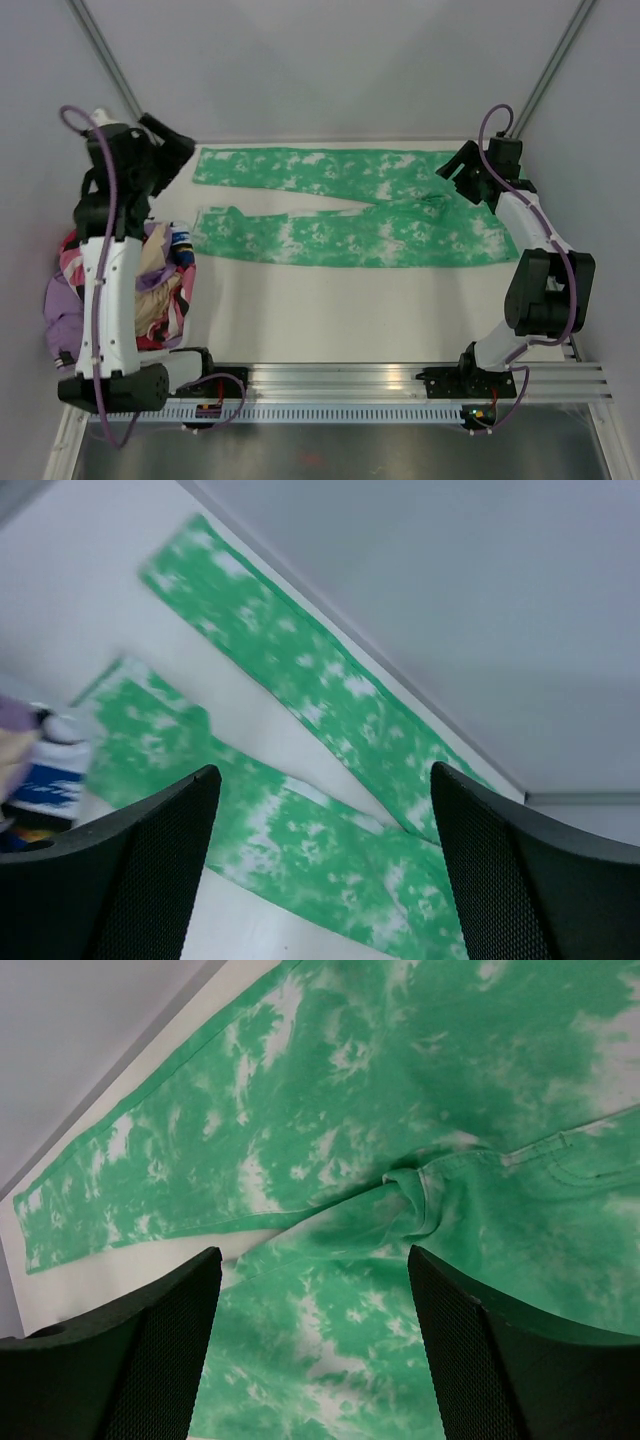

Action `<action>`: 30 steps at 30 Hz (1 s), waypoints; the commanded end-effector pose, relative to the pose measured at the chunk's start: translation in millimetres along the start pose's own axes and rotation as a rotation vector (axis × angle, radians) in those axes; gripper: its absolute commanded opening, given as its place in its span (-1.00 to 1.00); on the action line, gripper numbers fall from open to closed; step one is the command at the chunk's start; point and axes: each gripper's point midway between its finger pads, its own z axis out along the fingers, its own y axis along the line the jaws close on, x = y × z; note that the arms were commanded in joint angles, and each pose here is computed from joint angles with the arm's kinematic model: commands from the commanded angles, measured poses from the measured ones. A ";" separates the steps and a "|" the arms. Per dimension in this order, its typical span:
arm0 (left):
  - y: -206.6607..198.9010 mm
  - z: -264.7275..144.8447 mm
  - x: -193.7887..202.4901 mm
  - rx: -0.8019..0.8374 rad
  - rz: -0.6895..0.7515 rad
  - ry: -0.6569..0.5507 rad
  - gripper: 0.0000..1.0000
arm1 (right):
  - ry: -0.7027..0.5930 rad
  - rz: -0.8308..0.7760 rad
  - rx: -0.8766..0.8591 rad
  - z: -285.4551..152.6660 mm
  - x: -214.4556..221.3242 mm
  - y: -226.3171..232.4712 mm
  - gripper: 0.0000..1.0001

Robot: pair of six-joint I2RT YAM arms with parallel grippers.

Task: Fold and stack the trousers
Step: Fold the trousers

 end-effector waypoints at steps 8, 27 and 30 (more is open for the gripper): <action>-57.1 67.7 210.9 0.010 -0.179 0.282 0.76 | -0.082 0.091 0.087 -35.3 -6.1 -23.9 0.65; 153.5 98.4 289.9 -0.568 -0.295 0.019 0.41 | -0.064 0.108 0.063 -25.9 -1.9 -28.2 0.65; 172.4 105.0 292.1 -0.588 -0.355 0.005 0.32 | -0.065 0.104 0.058 -24.4 -3.4 -27.0 0.65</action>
